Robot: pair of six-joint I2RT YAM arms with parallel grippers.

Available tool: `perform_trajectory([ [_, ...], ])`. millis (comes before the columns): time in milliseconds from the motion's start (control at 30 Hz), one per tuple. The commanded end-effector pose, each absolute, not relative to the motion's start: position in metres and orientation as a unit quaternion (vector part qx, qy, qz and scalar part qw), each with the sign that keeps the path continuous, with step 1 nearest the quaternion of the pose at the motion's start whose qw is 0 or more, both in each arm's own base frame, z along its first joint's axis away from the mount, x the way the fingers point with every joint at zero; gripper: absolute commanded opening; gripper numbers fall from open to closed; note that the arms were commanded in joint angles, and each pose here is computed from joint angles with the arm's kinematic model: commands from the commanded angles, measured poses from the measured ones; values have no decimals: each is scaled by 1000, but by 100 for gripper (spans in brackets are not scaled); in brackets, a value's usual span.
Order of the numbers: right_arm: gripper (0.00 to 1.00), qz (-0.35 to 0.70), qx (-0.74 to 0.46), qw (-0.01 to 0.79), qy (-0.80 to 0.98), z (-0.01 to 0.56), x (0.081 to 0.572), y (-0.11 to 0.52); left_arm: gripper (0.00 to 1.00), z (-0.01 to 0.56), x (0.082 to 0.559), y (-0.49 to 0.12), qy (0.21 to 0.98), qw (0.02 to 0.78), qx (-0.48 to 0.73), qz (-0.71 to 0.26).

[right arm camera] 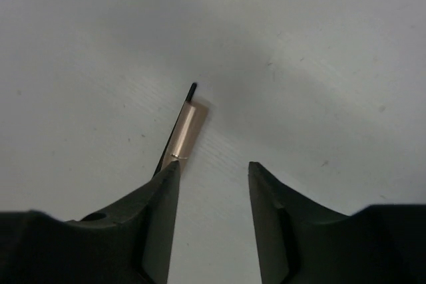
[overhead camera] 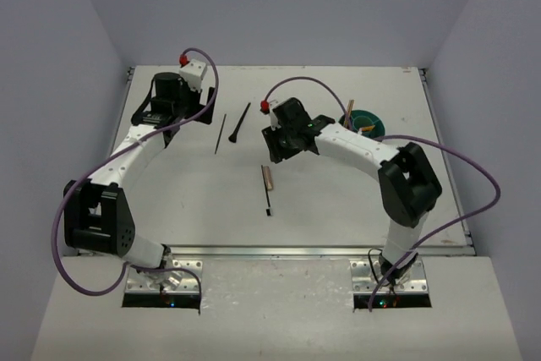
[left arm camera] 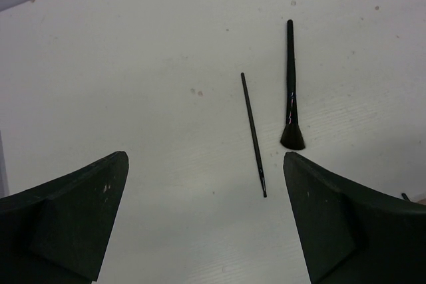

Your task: Organize the makeup

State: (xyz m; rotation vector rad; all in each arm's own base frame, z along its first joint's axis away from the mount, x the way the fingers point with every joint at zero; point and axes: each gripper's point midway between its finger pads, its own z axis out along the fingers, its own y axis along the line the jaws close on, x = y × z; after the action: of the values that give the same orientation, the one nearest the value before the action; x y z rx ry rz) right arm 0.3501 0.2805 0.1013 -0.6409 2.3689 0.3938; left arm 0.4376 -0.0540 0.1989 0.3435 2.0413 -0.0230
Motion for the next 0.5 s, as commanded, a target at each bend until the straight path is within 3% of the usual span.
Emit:
perform_trajectory([
  [0, 42, 162, -235, 254, 924, 100, 342, 307, 100, 198, 430, -48, 849, 514, 120, -4],
  [467, 45, 135, -249, 184, 941, 47, 332, 326, 100, 184, 421, -50, 849, 516, 110, -17],
])
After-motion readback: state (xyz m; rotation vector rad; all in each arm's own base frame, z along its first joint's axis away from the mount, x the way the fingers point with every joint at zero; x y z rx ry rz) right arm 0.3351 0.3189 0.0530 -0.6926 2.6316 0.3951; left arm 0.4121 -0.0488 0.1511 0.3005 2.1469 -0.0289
